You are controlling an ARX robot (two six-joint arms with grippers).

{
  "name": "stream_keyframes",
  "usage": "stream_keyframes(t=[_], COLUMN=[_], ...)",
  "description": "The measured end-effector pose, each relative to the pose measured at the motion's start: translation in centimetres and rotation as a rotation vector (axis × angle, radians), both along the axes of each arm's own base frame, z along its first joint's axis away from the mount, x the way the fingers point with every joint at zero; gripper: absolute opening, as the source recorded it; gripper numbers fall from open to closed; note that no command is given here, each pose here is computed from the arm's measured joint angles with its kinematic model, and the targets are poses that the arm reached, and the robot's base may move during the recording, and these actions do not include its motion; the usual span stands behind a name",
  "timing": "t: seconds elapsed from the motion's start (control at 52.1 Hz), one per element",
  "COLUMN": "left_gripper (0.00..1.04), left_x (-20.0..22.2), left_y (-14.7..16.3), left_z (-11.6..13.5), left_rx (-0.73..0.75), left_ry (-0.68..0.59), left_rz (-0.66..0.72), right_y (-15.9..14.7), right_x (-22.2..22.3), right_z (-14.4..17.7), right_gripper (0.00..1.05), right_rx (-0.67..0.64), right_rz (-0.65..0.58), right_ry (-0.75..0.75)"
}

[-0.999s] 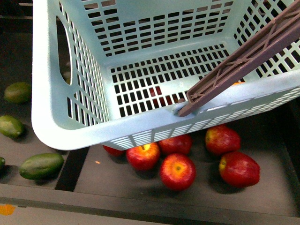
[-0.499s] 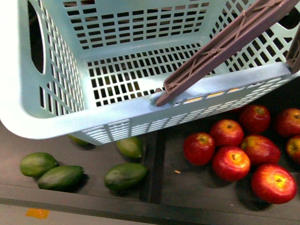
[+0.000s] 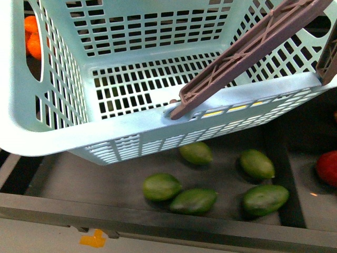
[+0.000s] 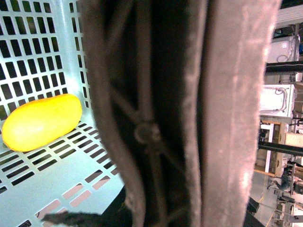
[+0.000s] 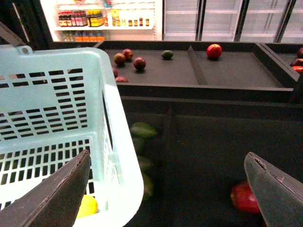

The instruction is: Pick mango and avocado into basket

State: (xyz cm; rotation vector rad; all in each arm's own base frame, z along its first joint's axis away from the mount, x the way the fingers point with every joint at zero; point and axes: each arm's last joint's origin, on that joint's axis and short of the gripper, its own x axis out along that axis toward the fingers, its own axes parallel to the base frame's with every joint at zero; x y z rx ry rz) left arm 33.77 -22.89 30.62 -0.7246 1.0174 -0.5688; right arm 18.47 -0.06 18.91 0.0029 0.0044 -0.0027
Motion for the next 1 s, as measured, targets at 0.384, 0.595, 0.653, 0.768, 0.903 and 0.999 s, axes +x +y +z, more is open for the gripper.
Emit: stream_keyframes(t=[0.384, 0.595, 0.653, 0.768, 0.903, 0.999], left_gripper=[0.15, 0.15, 0.15, 0.15, 0.15, 0.15], left_x=[0.0, 0.4, 0.5, 0.4, 0.2, 0.0], left_y=[0.0, 0.6, 0.7, 0.6, 0.2, 0.0], left_z=[0.0, 0.0, 0.0, 0.0, 0.0, 0.0], left_rx=[-0.002, 0.004, 0.014, 0.012, 0.002, -0.003], left_ry=[0.003, -0.002, -0.01, -0.011, -0.001, 0.0], left_rz=[-0.001, 0.026, 0.036, 0.023, 0.007, -0.007], right_y=[0.0, 0.1, 0.1, 0.1, -1.0, -2.7], right_x=[0.0, 0.0, 0.0, 0.0, 1.4, 2.3], right_z=[0.0, 0.0, 0.0, 0.0, 0.2, -0.7], right_gripper=[0.96, 0.96, 0.96, 0.96, 0.96, 0.96], right_rx=[0.0, 0.0, 0.0, 0.003, 0.059, 0.074], right_rz=[0.0, 0.014, 0.011, 0.001, -0.307, -0.362], right_ry=[0.0, 0.0, 0.001, 0.003, 0.287, 0.428])
